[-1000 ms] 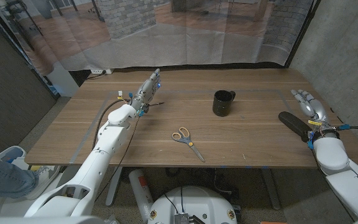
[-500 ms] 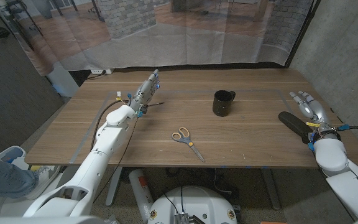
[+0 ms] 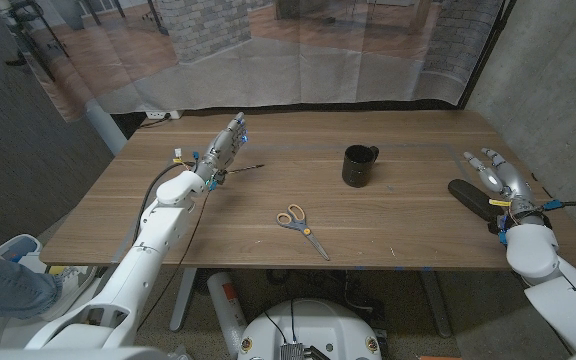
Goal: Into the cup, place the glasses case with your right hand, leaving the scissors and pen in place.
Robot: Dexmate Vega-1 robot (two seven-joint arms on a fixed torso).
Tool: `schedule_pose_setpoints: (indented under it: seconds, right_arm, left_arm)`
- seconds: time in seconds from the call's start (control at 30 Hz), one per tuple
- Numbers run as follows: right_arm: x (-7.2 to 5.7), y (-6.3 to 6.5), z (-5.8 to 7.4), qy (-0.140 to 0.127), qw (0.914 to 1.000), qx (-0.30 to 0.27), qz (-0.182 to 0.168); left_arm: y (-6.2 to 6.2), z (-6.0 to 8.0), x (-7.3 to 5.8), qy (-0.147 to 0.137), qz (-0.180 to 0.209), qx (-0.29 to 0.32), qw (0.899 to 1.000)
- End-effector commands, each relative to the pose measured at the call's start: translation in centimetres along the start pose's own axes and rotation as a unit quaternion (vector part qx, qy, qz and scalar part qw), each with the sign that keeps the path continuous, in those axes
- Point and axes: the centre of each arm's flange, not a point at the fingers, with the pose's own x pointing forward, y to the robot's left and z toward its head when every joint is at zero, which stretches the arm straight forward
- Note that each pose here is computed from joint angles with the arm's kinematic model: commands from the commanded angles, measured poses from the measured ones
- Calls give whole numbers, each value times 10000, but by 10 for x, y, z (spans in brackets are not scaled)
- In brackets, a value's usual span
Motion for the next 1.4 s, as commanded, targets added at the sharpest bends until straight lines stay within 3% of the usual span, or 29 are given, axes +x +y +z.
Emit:
schedule_pose_setpoints:
  seconds: [0.03,0.6,1.03,1.4]
  right_arm:
    - [-2,3,2,23,9995,-314,11]
    - [2,6,6,137,9970,-764,57]
    - [1,6,1,266,9917,-1250,125]
    - [1,5,-3,362,9884,-1463,163]
  left_arm:
    - [28,-2,-15,17,-3,7,10000]
    - [38,1,-14,23,-65,18,10000]
    - [33,0,-8,28,-92,37,9999]
    - [20,0,0,21,-99,51,9999]
